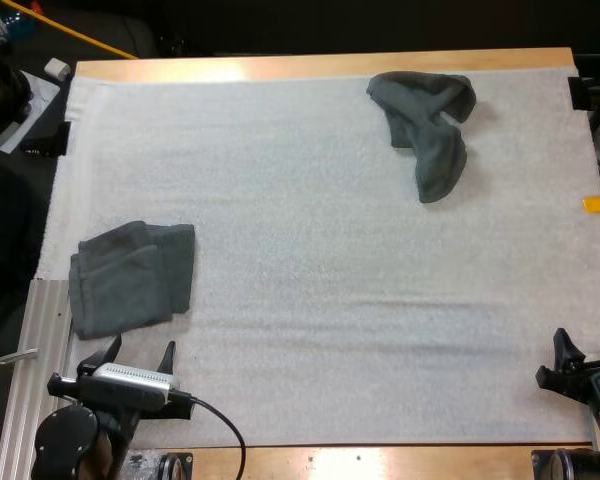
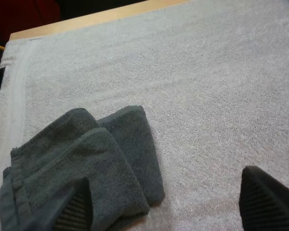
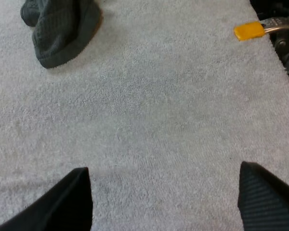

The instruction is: Pick towel from pile, fold and stack

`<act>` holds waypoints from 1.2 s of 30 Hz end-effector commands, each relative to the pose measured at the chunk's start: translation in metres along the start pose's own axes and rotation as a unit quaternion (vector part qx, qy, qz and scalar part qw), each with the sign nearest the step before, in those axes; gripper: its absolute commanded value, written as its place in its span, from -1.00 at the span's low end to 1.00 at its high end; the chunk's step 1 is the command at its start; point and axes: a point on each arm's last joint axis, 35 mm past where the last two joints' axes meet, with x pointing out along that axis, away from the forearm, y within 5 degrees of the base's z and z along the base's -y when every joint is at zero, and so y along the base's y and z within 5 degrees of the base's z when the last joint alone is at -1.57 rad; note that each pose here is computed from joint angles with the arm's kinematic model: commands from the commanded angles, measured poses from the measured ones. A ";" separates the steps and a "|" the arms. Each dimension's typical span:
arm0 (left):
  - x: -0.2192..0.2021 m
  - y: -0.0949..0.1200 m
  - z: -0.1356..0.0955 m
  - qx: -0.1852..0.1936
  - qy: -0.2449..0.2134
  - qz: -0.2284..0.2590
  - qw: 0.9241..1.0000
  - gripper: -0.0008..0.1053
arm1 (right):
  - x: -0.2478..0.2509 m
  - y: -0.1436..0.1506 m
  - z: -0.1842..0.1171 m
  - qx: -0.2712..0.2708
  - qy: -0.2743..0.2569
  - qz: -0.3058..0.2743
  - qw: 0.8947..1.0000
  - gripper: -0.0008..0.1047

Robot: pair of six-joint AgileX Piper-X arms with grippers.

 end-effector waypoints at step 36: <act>0.001 0.000 0.003 -0.003 -0.002 -0.001 1.000 0.18 | 0.000 0.000 0.002 -0.002 -0.002 -0.001 1.000 0.19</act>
